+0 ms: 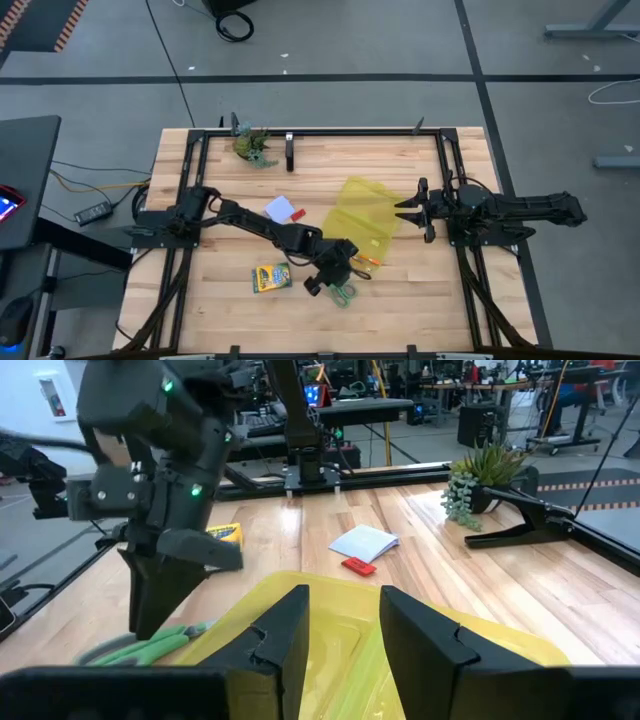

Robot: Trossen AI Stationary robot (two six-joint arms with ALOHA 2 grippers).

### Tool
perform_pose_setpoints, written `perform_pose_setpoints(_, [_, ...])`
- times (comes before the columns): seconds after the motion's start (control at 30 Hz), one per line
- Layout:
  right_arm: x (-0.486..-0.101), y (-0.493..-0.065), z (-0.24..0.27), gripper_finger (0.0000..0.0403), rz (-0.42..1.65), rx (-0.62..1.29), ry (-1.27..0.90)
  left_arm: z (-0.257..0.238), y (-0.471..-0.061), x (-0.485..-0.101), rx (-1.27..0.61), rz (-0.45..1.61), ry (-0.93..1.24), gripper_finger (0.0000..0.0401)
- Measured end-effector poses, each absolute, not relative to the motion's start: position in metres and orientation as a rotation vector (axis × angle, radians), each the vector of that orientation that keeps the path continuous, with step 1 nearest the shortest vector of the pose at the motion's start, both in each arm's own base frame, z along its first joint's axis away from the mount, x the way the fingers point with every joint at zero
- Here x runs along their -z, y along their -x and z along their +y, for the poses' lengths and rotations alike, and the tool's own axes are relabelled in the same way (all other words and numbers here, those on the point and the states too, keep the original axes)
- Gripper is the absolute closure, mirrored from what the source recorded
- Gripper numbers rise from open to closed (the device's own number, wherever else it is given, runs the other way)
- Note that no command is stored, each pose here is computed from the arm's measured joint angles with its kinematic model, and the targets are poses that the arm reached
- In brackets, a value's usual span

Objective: Pack school essentials
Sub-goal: Put the green scissors into the yellow supply box

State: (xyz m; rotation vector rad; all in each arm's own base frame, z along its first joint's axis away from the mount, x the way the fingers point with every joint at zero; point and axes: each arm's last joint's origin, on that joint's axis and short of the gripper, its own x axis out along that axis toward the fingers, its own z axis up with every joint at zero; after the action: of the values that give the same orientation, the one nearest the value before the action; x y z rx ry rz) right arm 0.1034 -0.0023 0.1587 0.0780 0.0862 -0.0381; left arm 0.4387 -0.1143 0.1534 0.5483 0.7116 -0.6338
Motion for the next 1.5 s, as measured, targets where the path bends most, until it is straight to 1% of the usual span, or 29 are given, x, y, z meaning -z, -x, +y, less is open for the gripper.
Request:
perform_pose_setpoints(0.13, [-0.159,-0.103,-0.002,0.0272,0.086,0.038,-0.078,-0.121,-0.433,-0.150,0.660,0.753,-0.568,0.0279])
perform_pose_setpoints(0.2, [-0.159,-0.103,-0.002,0.0272,0.086,0.038,-0.078,-0.127,-0.430,-0.149,0.655,0.776,-0.599,0.0264])
perform_pose_setpoints(0.33, [-0.159,-0.103,-0.002,0.0272,0.086,0.038,-0.078,-0.144,-0.421,-0.146,0.581,0.835,-0.765,0.0229])
perform_pose_setpoints(0.43, [-0.159,-0.103,-0.002,0.0272,0.086,0.038,-0.078,-0.155,-0.420,-0.154,0.597,0.840,-0.791,0.0215])
perform_pose_setpoints(0.53, [-0.159,-0.103,-0.002,0.0272,0.086,0.038,-0.078,-0.156,-0.421,-0.161,0.596,0.860,-0.782,0.0214])
perform_pose_setpoints(0.7, [-0.159,-0.103,-0.002,0.0272,0.086,0.038,-0.078,-0.149,-0.430,-0.169,0.582,0.900,-0.770,0.0224])
perform_pose_setpoints(0.8, [-0.159,-0.103,-0.002,0.0272,0.085,0.038,-0.078,-0.152,-0.442,-0.167,0.597,0.918,-0.765,0.0227])
perform_pose_setpoints(1.0, [-0.158,-0.104,-0.002,0.0272,0.096,0.039,-0.078,-0.159,-0.448,-0.174,0.655,1.003,-0.804,0.0227])
perform_pose_setpoints(1.13, [-0.158,-0.104,-0.002,0.0272,0.096,0.038,-0.078,-0.155,-0.448,-0.165,0.667,1.062,-0.805,0.0227])
perform_pose_setpoints(1.37, [-0.158,-0.104,-0.002,0.0272,0.101,0.038,-0.078,-0.154,-0.454,-0.150,0.694,1.047,-0.869,0.0225])
perform_pose_setpoints(1.5, [-0.157,-0.104,-0.002,0.0272,0.105,0.039,-0.078,-0.155,-0.454,-0.147,0.704,1.052,-0.864,0.0218])
